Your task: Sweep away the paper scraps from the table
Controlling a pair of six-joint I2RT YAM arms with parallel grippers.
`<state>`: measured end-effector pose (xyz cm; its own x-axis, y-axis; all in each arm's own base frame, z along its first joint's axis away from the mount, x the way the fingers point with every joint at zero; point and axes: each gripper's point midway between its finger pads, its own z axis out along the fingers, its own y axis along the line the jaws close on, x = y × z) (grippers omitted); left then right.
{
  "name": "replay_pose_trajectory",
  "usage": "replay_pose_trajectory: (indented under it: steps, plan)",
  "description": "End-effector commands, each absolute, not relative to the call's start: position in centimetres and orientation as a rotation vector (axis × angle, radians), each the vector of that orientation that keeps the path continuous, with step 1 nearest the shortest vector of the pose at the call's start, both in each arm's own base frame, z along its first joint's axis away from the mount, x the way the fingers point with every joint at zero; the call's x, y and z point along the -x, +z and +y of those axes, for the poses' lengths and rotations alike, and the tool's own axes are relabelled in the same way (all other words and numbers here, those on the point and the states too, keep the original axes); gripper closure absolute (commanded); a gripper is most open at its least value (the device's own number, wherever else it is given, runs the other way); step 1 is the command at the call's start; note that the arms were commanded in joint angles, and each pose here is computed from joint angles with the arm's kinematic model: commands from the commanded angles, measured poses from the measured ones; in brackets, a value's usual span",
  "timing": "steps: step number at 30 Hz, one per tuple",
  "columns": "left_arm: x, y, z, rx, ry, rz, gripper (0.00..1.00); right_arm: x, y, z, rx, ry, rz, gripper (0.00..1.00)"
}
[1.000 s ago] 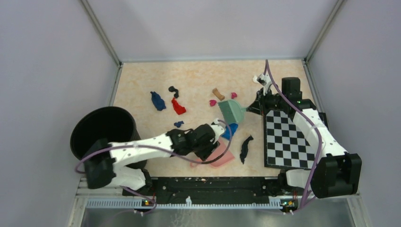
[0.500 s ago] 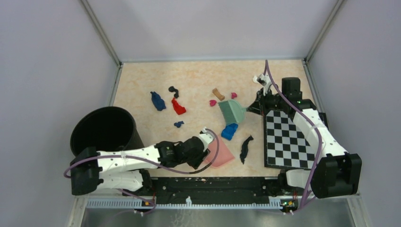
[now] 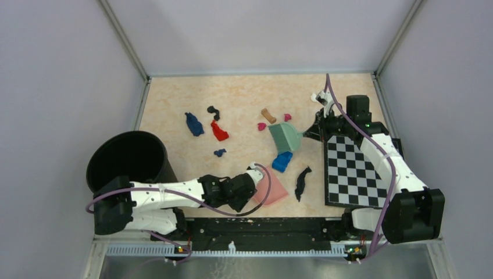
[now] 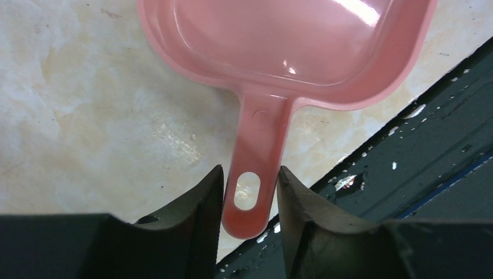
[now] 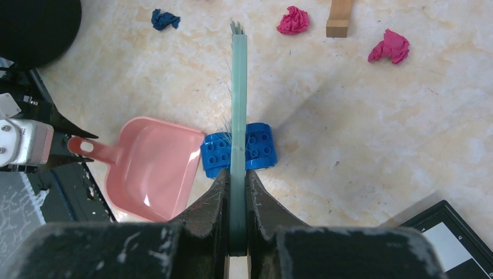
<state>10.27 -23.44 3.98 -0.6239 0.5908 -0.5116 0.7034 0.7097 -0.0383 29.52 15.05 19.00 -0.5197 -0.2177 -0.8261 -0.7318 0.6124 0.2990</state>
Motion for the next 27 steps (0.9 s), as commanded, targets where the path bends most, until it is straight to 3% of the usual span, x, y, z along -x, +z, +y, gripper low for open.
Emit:
replay_pose_trajectory:
  steps: [1, 8, 15, 21, 27]
  plan:
    - [-9.9, 5.2, -25.0, -0.974, -0.432, 2.406, 0.60, -30.3, 19.8, 15.0, 0.771, 0.816, 2.006, 1.00]
    - [-9.0, 5.3, -26.0, -0.983, -0.482, 2.405, 0.77, -30.7, 19.7, 14.7, 0.754, 0.784, 2.020, 1.00]
    - [-6.5, 8.3, -27.0, -1.120, -0.512, 2.406, 1.00, -32.9, 22.4, 10.4, 0.735, 0.437, 2.149, 1.00]
    - [-5.0, 8.8, -26.6, -1.222, -0.411, 2.511, 1.00, -31.4, 22.1, 6.7, 0.672, 0.234, 2.397, 1.00]
    - [-4.5, 9.3, -27.3, -1.371, -0.326, 2.536, 1.00, -28.2, 20.5, 6.3, 0.697, 0.223, 2.565, 1.00]
